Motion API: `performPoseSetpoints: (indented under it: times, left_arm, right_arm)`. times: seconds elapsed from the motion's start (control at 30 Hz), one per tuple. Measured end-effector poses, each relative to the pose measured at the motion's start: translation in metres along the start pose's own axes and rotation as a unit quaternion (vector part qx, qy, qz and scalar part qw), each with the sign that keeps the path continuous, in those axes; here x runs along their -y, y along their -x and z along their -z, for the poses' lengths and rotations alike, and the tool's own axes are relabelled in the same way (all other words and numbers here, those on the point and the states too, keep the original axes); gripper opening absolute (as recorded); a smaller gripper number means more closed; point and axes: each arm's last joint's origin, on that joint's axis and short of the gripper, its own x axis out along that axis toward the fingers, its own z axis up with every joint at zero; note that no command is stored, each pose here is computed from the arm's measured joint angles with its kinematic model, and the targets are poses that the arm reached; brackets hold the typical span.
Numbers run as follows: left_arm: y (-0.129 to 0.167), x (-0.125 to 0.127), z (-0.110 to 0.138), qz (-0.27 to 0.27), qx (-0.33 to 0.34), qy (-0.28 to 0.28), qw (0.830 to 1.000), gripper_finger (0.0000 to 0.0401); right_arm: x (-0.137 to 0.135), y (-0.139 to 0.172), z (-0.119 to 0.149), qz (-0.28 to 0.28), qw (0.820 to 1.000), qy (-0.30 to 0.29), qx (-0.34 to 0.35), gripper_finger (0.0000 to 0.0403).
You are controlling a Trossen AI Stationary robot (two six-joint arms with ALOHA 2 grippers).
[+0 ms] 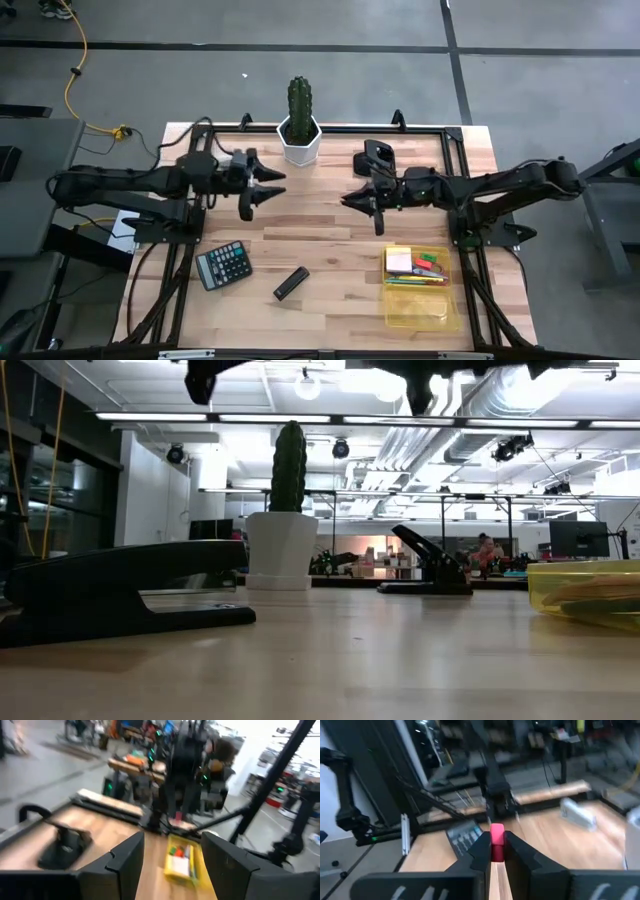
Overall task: Pack school essentials
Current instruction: Put the small pink eraser on the yellow supply box
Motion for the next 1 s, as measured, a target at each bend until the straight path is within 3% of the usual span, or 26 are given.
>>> performPoseSetpoints:
  times: [0.13, 0.27, 0.8, 0.9, 1.0]
  left_arm:
    - [-0.016, 0.001, 0.008, 0.021, -0.018, 0.026, 0.999, 0.0186]
    - [-0.028, 0.003, 0.01, 0.028, 0.001, 0.017, 0.999, 0.0186]
    - [-0.037, 0.005, 0.009, 0.036, 0.033, -0.015, 0.999, 0.0186]
    - [-0.037, 0.005, 0.009, 0.036, 0.033, -0.015, 0.999, 0.0186]
    - [-0.037, 0.004, 0.009, 0.034, 0.034, -0.015, 0.999, 0.0186]
  right_arm:
    - [-0.006, -0.001, -0.023, -0.015, 0.999, 0.033, 0.017, 0.003]
    - [-0.009, -0.001, -0.034, -0.017, 0.998, 0.046, 0.033, 0.003]
    - [-0.009, -0.001, -0.036, -0.017, 0.999, 0.04, 0.033, 0.003]
    - [-0.009, -0.001, -0.034, -0.02, 0.999, 0.011, 0.022, 0.003]
    - [-0.01, -0.001, -0.024, -0.046, 0.997, -0.04, -0.04, 0.003]
